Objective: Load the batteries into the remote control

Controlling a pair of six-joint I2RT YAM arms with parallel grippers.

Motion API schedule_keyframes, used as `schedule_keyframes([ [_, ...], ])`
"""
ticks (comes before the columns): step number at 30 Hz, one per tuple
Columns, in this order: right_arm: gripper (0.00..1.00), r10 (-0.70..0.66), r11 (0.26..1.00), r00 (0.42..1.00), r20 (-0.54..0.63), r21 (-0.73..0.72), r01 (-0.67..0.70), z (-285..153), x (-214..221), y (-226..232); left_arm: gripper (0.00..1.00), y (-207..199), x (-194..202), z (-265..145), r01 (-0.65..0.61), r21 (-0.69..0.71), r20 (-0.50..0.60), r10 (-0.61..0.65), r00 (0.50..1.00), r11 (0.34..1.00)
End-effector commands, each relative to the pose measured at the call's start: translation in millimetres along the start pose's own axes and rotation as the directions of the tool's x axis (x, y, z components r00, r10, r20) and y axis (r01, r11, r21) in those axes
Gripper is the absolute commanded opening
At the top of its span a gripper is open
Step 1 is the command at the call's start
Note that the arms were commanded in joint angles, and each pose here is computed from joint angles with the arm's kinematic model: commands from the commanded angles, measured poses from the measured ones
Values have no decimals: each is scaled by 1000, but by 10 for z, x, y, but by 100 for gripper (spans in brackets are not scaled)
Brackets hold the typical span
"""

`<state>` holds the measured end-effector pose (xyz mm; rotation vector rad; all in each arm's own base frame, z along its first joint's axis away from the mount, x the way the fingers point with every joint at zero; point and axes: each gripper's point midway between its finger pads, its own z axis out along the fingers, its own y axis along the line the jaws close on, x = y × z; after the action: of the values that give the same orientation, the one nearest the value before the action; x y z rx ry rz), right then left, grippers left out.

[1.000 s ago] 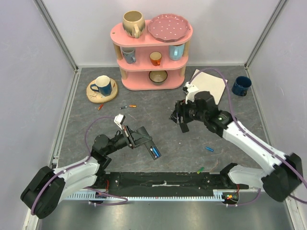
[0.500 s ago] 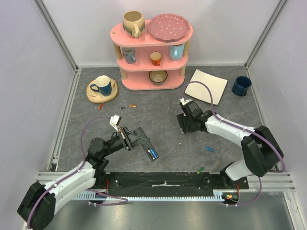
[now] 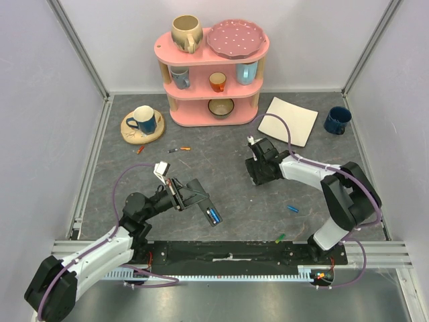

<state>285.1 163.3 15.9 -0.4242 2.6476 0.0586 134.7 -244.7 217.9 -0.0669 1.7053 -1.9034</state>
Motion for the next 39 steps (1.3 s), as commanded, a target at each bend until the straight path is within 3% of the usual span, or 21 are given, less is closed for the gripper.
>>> schedule_keyframes([
  [1, 68, 13, 999, 998, 59, -54, -9, 37, -252, 59, 2, 131, 60, -53, -36, -18, -8, 36, 999, 999],
  [18, 60, -16, 998, 999, -30, -55, 14, 185, -38, 63, 2, 178, 49, -42, -30, -34, -11, 30, 999, 999],
  [28, 42, -25, 998, 997, -78, -56, 20, 204, 84, 62, 2, 180, 27, -21, -27, -35, -6, 27, 1000, 999],
  [32, 35, -10, 998, 998, -57, -61, 6, 129, 56, 65, 2, 188, 11, 5, -21, -38, -5, 21, 1000, 999],
  [39, 33, 20, 991, 1000, 17, -131, -17, -290, -120, 148, 2, 229, -69, 80, -4, -52, 22, 5, 1000, 999],
])
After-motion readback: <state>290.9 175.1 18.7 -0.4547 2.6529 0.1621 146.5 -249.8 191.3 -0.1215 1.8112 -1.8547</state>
